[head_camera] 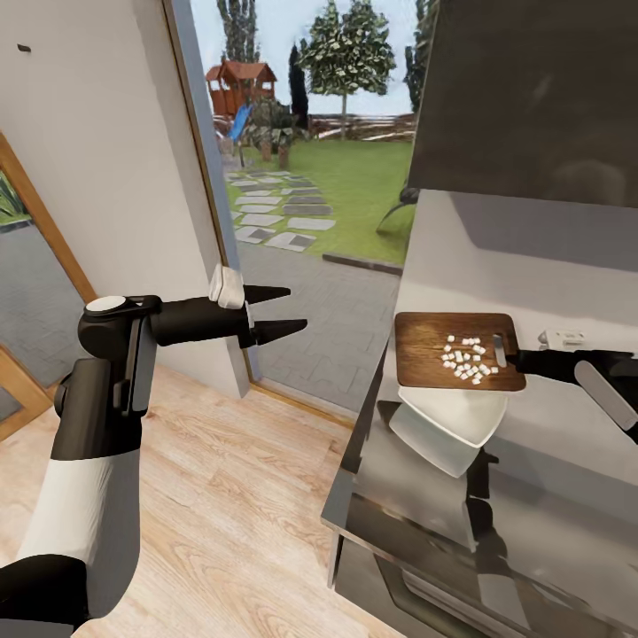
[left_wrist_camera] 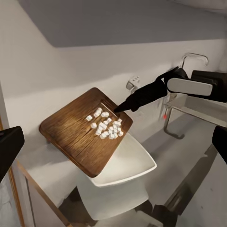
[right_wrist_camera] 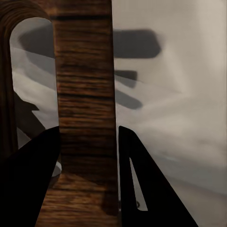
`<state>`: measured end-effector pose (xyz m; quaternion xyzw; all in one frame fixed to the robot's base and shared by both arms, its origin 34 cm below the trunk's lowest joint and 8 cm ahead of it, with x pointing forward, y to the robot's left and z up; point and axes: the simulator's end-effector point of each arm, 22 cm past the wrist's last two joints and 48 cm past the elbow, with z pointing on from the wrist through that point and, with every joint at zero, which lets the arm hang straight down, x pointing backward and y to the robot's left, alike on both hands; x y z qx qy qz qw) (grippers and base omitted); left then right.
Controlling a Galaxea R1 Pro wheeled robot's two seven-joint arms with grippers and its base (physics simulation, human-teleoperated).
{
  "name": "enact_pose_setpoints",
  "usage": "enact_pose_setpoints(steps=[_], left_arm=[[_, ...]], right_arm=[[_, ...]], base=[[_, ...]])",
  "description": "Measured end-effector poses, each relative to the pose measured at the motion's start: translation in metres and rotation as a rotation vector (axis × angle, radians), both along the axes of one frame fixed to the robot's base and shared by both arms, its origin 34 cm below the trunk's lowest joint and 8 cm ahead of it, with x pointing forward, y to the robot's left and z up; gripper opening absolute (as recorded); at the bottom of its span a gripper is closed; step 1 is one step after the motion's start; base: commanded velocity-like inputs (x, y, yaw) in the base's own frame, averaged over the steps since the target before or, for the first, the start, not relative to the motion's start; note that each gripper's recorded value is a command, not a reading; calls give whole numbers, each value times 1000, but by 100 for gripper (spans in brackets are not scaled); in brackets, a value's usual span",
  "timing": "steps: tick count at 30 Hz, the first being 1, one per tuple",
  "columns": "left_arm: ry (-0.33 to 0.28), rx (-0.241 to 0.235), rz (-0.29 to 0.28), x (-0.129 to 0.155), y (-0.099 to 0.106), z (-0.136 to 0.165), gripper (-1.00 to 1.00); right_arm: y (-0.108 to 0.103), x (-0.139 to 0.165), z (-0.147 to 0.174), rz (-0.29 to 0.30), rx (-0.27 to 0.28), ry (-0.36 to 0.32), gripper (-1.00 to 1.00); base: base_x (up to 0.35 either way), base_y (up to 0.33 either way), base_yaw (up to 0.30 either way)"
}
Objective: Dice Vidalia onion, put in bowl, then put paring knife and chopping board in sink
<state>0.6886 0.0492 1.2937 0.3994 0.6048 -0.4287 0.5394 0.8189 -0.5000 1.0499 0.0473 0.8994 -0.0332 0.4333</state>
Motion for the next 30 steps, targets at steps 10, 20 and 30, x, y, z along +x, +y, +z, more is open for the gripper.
enact_pose_setpoints(steps=[10,20,30], left_arm=[[0,9,-13,-3,-5,-2,100],[1,16,-21,-4,-8,-3,100],[2,16,-22,-5,-8,-4,100]], right_arm=[[0,8,10,3,-9,-55,-100],[1,9,11,8,-15,-66,-100],[-2,7,7,4,-17,-56,-100]], base=[[0,0,0],[0,0,0],[0,0,0]])
